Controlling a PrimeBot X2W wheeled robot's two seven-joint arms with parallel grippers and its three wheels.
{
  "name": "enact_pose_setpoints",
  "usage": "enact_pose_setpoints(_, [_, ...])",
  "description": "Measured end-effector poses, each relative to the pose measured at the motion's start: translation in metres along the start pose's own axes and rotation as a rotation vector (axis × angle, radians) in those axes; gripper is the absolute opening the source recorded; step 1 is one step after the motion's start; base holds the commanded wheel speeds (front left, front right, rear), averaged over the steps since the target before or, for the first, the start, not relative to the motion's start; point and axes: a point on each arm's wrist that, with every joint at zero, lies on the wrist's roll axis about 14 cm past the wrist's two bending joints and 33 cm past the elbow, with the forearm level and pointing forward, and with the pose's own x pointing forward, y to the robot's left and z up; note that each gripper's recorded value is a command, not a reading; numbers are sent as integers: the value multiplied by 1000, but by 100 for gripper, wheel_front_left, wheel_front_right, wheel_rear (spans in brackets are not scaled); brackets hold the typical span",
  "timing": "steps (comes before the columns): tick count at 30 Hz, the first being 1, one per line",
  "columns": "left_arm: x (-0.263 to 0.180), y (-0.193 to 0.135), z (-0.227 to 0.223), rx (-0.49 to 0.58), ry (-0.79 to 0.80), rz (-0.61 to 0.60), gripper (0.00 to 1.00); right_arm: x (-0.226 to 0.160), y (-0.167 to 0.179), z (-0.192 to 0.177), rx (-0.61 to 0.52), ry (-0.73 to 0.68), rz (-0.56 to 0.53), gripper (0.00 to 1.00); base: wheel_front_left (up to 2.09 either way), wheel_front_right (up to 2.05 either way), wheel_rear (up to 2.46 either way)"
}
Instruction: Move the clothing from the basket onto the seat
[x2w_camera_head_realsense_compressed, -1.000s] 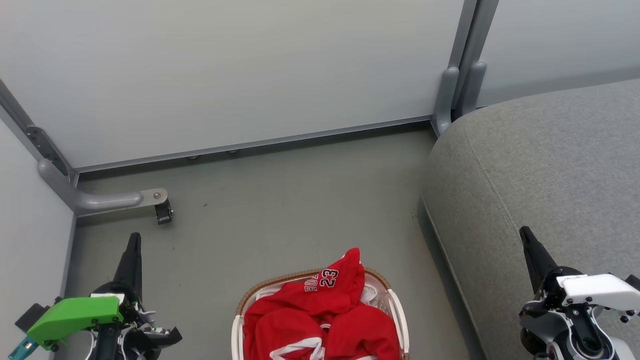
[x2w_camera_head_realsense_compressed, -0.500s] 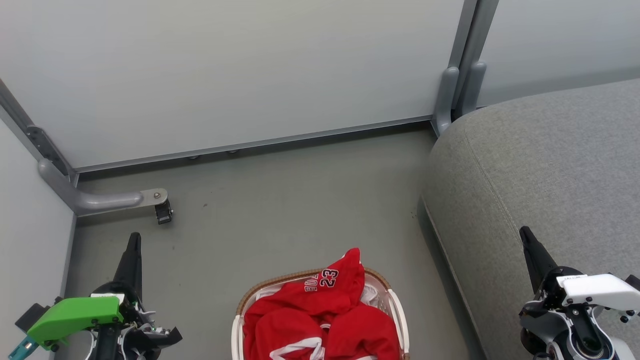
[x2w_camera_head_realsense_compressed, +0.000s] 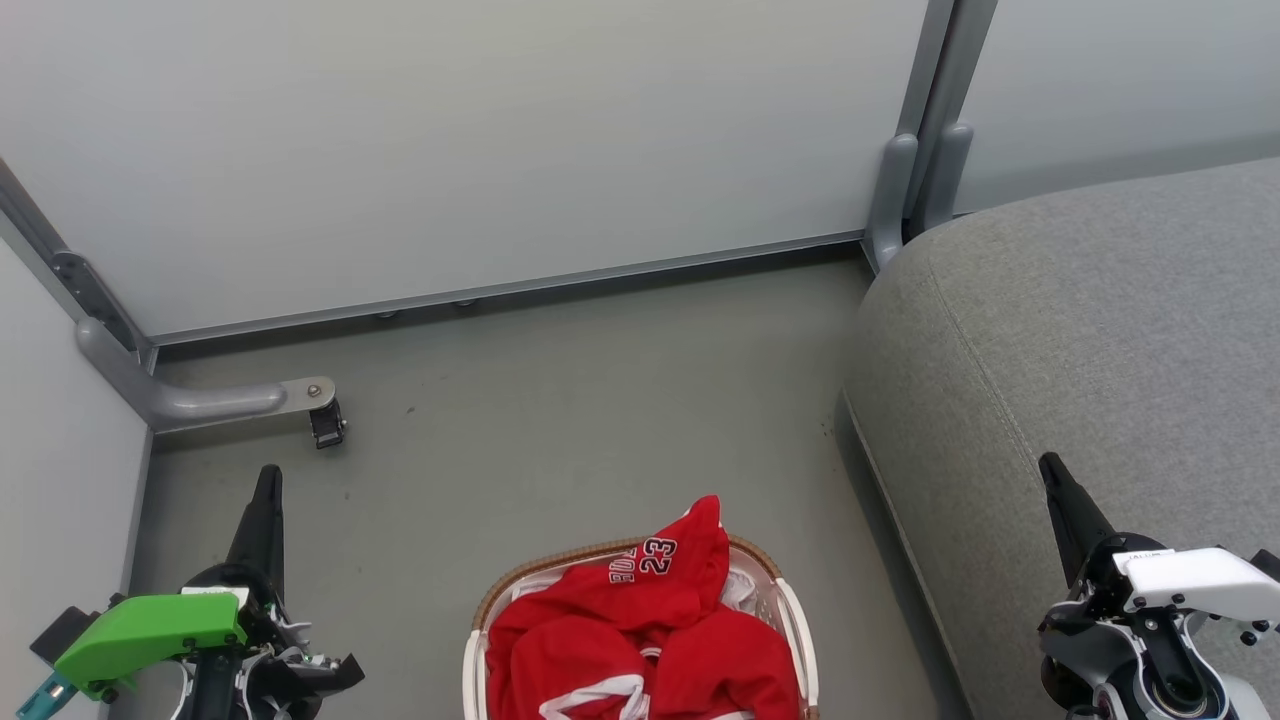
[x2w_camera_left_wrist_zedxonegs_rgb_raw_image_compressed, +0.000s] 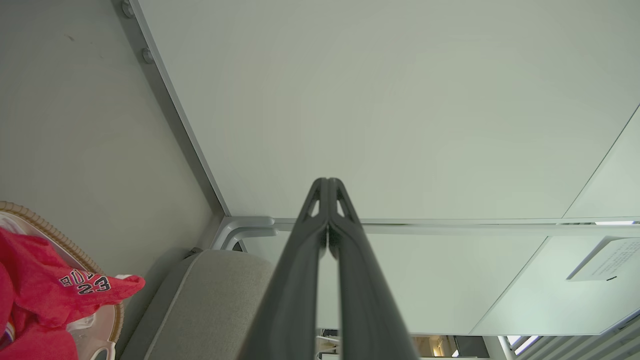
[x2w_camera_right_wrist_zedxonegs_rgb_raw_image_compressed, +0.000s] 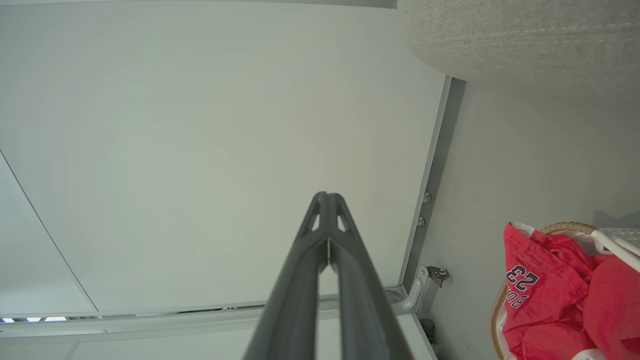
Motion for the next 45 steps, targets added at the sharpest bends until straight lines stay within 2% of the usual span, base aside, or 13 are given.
enact_pose_setpoints(30, [0,0,0,0,0,0,0,0,0,0,0,0,0,0,0,0,0])
enact_pose_setpoints(31, [0,1,0,-1,0,4,100,0,-1,0,1,0,-3,100,0,0,0])
enact_pose_setpoints(33, [-4,11,-1,-5,0,34,100,-4,-11,-2,8,0,-33,100,0,0,0])
enact_pose_setpoints(34, [-7,17,-1,-7,-1,51,0,-7,-17,-3,13,0,-51,0,0,0,0])
enact_pose_setpoints(35, [-9,22,-2,-9,0,66,100,-9,-22,-3,16,1,-64,100,0,0,0])
enact_pose_setpoints(38, [-14,33,-4,-11,0,98,100,-13,-32,-6,20,-1,-94,100,0,0,0])
enact_pose_setpoints(45, [-13,29,-9,8,-5,87,100,-13,-32,-8,-17,-11,-95,100,0,0,0])
